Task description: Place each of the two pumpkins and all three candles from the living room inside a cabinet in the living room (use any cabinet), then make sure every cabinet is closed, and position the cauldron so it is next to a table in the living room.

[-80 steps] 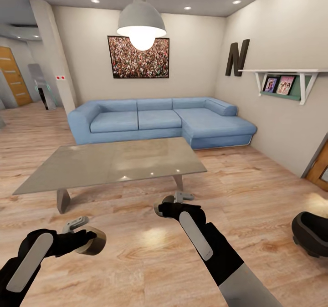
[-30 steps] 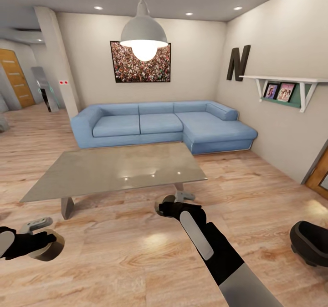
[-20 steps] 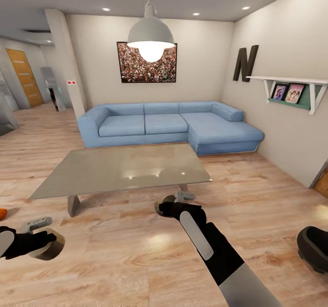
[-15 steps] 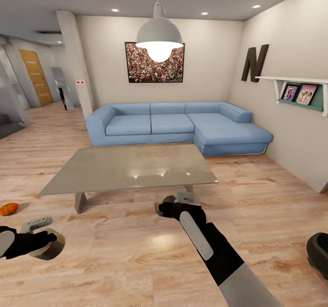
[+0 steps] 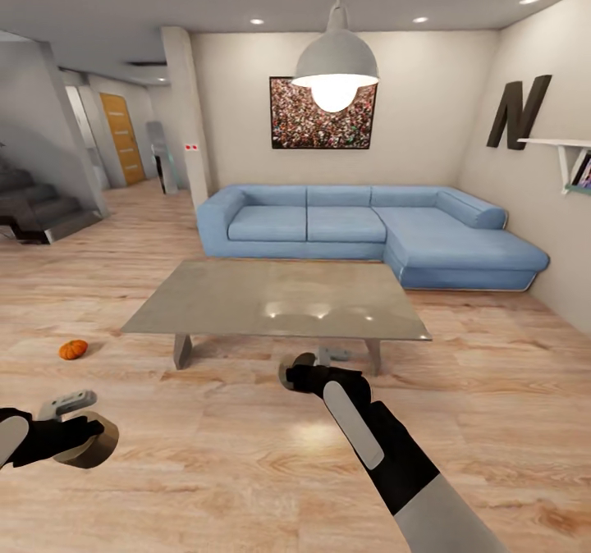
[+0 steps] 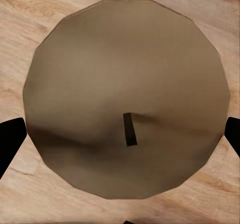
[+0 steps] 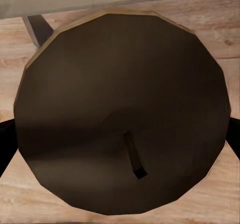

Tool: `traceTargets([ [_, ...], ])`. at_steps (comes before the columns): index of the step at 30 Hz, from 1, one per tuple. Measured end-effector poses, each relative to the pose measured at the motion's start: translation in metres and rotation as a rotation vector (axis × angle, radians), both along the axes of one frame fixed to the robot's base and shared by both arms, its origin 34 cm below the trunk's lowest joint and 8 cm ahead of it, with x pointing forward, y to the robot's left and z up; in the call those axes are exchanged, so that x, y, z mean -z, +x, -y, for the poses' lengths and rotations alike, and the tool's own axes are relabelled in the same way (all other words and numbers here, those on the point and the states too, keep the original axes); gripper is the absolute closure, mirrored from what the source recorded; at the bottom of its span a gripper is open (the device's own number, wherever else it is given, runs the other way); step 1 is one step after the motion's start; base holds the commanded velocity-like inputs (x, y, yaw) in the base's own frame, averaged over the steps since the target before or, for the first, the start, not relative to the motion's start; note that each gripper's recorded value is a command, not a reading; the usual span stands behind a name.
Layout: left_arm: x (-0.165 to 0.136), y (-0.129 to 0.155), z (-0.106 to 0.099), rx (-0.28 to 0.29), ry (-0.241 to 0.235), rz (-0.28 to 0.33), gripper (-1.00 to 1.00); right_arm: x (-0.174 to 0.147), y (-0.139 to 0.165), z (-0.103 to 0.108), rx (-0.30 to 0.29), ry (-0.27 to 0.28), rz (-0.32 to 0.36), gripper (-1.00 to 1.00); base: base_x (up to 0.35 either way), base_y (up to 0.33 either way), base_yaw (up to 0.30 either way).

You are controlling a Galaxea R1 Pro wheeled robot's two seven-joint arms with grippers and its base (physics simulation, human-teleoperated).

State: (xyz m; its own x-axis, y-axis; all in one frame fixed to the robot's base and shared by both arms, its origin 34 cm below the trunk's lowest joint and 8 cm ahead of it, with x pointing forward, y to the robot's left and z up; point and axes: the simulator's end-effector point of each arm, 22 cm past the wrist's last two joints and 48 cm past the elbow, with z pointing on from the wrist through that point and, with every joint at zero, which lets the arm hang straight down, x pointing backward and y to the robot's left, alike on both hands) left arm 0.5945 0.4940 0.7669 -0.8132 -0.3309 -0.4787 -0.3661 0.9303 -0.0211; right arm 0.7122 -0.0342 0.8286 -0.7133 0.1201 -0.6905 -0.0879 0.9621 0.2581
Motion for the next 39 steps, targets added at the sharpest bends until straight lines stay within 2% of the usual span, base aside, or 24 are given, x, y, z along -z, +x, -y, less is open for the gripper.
traceTargets([
  [26, 0.001, 0.0, 0.002, 0.003, -0.002, 0.001, 1.0, 0.002, -0.001, 0.0, -0.001, -0.001, -0.005, 1.0, 0.0, 0.0, 0.291],
  [31, 0.006, 0.002, 0.016, 0.008, -0.024, 0.001, 1.0, 0.002, -0.001, 0.0, -0.001, 0.0, -0.006, 1.0, 0.0, 0.0, 0.291],
  [39, 0.007, 0.002, 0.018, 0.009, -0.026, 0.003, 1.0, 0.002, -0.001, 0.0, -0.002, 0.001, -0.005, 1.0, 0.0, 0.0, 0.291],
])
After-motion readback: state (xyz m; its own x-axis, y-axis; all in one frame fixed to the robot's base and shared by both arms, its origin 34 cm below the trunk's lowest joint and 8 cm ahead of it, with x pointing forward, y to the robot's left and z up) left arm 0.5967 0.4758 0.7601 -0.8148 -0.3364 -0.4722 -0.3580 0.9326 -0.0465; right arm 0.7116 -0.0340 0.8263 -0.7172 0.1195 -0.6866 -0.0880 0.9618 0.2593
